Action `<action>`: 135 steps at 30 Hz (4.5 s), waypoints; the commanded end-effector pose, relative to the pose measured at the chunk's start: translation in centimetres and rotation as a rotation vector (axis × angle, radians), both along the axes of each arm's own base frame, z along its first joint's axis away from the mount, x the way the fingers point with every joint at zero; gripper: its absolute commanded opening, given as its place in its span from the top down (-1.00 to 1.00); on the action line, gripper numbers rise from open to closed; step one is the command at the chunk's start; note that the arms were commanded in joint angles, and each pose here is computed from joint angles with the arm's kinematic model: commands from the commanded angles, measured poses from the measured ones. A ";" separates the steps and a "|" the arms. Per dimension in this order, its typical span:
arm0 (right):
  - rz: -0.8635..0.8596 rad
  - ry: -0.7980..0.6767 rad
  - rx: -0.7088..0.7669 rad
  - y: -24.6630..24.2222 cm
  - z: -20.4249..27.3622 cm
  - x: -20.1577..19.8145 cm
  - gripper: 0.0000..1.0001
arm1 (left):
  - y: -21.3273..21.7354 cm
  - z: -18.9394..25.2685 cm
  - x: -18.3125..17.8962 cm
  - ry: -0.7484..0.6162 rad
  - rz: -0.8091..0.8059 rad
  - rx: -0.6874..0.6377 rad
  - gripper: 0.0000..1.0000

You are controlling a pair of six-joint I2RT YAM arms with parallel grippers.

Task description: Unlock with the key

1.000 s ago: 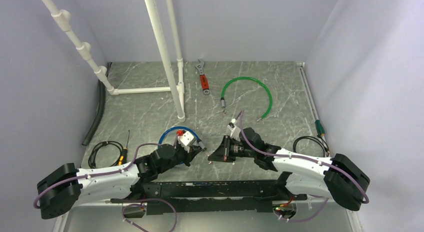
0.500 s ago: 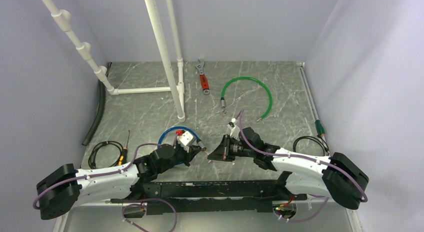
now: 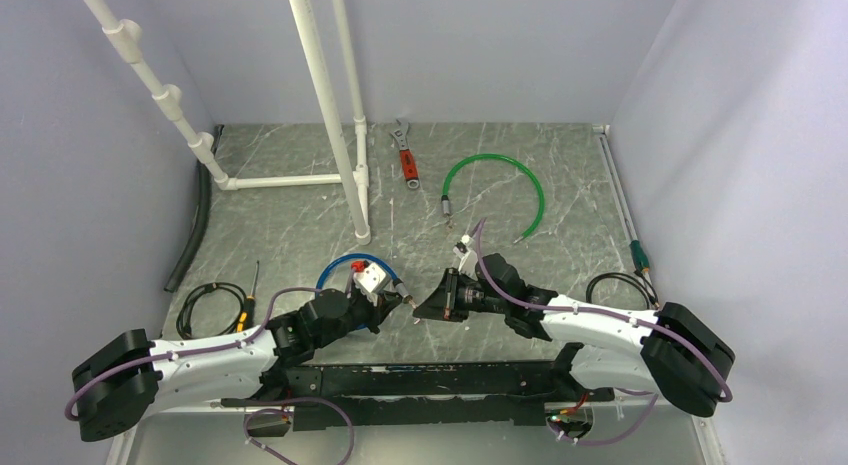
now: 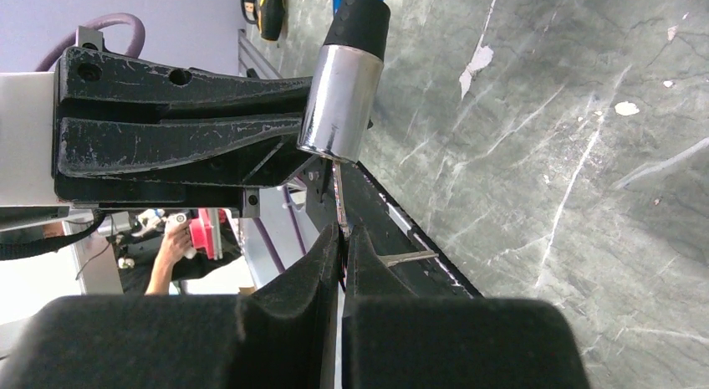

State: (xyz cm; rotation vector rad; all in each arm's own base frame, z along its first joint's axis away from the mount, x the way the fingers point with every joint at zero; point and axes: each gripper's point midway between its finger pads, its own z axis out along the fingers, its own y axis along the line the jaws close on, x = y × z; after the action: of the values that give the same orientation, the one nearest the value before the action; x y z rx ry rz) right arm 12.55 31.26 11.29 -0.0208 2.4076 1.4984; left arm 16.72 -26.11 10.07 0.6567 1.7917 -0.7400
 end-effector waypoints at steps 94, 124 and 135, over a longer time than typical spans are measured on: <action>0.008 -0.203 -0.049 1.0 3.9 2.9 0.13 | -2.2 2.4 -1.1 0.005 -0.088 -0.133 1.00; 0.047 -0.108 -0.159 0.6 0.2 1.1 0.68 | -1.7 2.3 -0.2 0.002 -0.035 -0.124 1.00; 0.020 -0.103 -0.144 1.1 0.2 1.6 1.00 | -2.7 2.8 -1.4 0.005 -0.121 -0.150 1.00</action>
State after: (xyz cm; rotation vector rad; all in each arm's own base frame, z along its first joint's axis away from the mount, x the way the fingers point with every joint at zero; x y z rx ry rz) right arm 13.33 31.29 10.00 -0.1576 2.4993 1.2593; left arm 15.54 -26.84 8.94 0.7040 1.8063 -0.8129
